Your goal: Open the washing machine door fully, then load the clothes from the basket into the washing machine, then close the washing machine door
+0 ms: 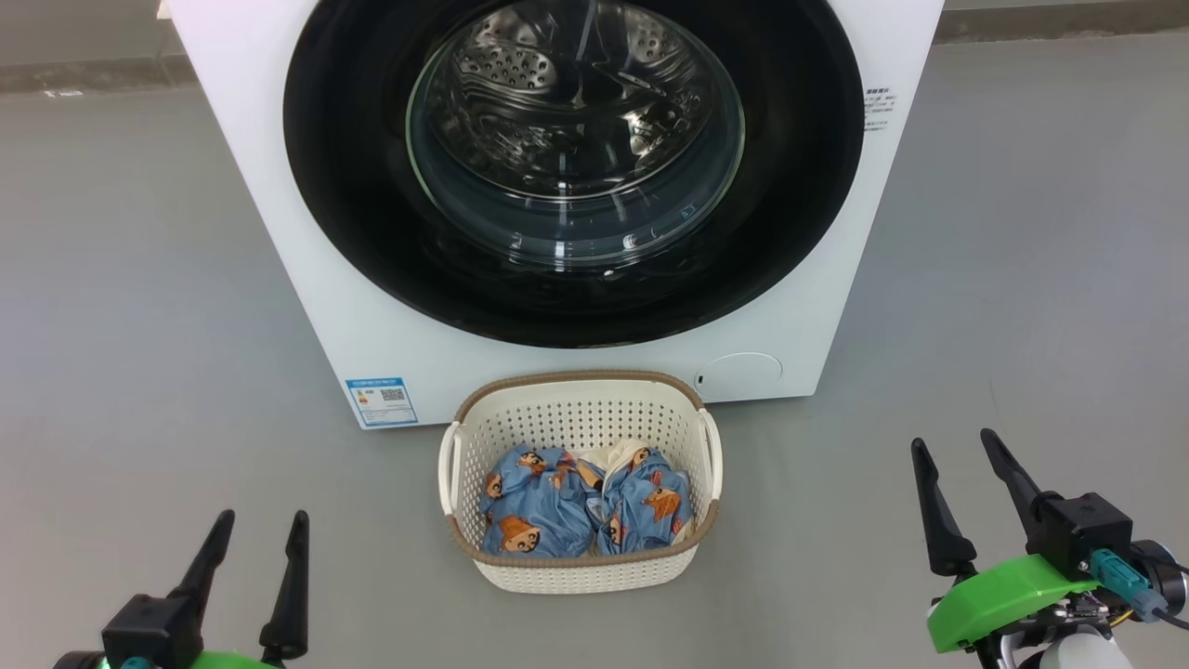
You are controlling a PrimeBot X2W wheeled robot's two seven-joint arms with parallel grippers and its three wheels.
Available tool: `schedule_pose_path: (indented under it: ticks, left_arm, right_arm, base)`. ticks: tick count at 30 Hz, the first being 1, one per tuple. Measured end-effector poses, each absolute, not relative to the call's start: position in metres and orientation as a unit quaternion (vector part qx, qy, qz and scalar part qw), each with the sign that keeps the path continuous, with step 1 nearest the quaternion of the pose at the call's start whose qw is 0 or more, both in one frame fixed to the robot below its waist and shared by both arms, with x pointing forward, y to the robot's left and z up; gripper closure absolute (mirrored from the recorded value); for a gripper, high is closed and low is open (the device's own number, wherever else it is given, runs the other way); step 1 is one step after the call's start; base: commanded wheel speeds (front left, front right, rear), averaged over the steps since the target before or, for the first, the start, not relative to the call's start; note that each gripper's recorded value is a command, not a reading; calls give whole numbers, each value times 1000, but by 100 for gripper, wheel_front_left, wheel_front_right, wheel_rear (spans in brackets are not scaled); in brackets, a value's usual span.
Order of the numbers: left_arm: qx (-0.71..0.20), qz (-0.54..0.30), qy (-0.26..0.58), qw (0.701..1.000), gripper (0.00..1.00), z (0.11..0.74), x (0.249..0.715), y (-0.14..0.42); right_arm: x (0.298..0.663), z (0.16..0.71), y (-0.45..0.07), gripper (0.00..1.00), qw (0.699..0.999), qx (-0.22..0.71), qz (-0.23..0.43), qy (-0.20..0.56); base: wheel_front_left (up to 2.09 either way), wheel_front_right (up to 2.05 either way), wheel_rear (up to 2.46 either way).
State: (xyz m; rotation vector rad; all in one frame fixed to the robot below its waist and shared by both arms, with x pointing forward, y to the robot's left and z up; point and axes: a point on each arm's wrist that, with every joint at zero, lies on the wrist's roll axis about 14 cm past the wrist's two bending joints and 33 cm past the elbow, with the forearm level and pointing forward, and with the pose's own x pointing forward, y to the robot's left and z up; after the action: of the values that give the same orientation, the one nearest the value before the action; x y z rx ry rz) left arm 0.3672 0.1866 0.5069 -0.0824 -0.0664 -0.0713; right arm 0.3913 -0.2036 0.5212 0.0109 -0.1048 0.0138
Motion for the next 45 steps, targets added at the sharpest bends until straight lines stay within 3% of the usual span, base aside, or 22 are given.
schedule_pose_path:
  ticks: [21, 45]
  left_arm:
    - [-45, -37, -32, 998, 0, 506, 368, 188]
    - [-58, -20, -39, 997, 0, 508, 372, 193]
  right_arm:
    - [392, 518, -201, 0, 999, 13, 5, -48]
    - [399, 506, -199, 0, 999, 22, 7, -32]
  base:
    - [7, 7, -15]
    - [95, 95, -189]
